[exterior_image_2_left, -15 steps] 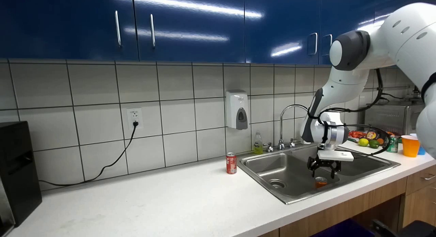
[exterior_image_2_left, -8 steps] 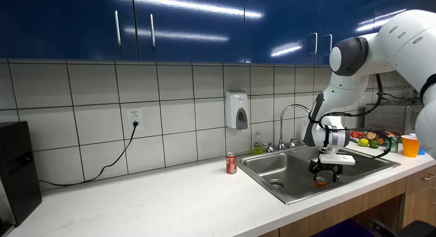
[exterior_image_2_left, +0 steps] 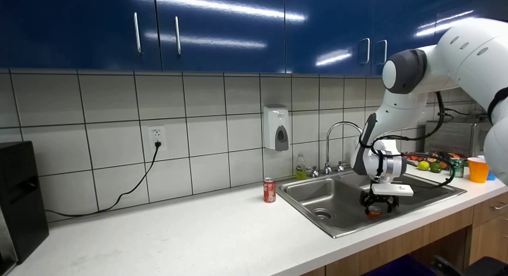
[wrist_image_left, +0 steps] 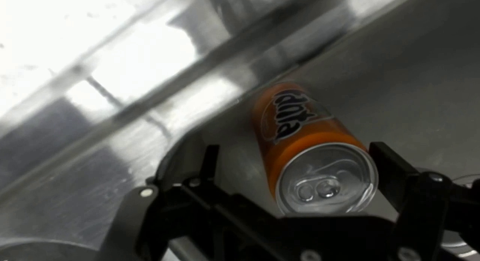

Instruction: Remove the can from the sink

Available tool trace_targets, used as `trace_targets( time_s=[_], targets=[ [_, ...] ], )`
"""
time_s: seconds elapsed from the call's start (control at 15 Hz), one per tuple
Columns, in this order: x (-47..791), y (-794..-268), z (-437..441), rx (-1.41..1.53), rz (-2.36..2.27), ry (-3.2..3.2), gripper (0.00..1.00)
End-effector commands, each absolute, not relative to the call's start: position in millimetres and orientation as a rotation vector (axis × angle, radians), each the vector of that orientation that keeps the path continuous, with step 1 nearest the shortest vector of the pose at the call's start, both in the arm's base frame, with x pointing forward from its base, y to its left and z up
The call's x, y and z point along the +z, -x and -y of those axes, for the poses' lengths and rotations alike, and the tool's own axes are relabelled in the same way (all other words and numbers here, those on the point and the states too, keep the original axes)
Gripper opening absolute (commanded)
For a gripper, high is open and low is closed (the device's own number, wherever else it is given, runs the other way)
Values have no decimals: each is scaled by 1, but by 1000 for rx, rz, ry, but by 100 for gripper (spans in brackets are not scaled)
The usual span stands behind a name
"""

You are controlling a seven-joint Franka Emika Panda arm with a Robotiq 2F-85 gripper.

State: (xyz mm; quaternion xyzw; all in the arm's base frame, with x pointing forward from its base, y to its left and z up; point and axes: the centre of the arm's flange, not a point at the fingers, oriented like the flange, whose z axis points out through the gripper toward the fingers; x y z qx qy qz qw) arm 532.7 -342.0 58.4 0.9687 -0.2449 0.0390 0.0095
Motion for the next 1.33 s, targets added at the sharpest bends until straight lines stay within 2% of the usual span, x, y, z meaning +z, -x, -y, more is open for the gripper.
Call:
trace_targets(
  time_s=[0.0, 0.07, 0.27, 0.4, 0.73, 1.27],
  targets=[
    [53, -538, 346, 153, 747, -3030, 75],
    [53, -538, 345, 154, 747, -3032, 74],
    [54, -539, 344, 163, 742, -3034, 49],
    [54, -540, 343, 167, 741, -3036, 38],
    [75, -543, 337, 186, 727, -3040, 38],
    [174, -560, 315, 302, 630, -3041, 38]
  ],
)
